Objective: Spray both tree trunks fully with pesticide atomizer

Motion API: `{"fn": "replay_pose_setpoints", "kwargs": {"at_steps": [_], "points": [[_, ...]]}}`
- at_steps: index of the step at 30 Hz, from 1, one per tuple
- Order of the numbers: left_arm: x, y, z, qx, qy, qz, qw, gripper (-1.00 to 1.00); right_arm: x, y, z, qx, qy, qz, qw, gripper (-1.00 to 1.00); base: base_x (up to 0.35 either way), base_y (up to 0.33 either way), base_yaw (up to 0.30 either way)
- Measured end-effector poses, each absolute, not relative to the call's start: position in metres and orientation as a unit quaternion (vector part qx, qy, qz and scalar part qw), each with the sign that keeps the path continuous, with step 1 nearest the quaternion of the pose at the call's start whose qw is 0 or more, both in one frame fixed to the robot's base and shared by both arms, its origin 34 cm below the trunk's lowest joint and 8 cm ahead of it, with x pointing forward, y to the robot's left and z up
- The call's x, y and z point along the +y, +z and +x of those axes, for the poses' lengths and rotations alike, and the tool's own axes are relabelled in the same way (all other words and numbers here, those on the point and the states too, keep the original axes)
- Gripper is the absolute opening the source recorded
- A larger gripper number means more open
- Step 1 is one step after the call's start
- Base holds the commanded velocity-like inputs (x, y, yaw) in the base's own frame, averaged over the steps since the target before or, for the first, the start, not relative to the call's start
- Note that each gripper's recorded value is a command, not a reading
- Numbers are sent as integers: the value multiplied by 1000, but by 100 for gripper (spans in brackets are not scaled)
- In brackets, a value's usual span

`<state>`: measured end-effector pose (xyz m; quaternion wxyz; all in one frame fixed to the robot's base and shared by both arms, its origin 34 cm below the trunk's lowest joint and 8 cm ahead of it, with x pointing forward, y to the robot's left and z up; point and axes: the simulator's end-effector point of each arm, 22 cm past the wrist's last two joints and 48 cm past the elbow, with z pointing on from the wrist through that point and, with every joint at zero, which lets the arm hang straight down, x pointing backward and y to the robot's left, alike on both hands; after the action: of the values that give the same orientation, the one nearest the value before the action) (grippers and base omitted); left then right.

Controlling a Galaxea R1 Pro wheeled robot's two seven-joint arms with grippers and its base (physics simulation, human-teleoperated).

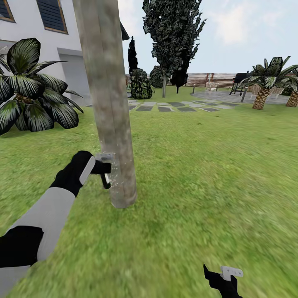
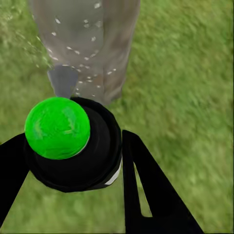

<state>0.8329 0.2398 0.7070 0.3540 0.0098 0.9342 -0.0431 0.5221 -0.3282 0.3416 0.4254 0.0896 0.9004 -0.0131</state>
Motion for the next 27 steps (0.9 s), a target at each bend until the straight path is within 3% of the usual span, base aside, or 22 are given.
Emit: {"fn": "replay_pose_setpoints", "kwargs": {"at_steps": [6,12,16,21,27], "points": [[192,731,840,927,-76,36,366,-100,-328,342,522,900,-13,90,426,100,0,0,0],[209,756,851,921,-65,31,383,-100,-328,342,522,901,-13,90,425,100,0,0,0],[251,753,852,924,-40,12,381,-100,-328,342,522,901,-13,89,425,100,0,0,0],[251,741,848,926,-39,14,374,-100,-328,341,522,901,-13,89,425,100,0,0,0],[254,634,806,941,-27,11,338,-100,-328,341,522,901,-13,89,425,100,0,0,0]]}}
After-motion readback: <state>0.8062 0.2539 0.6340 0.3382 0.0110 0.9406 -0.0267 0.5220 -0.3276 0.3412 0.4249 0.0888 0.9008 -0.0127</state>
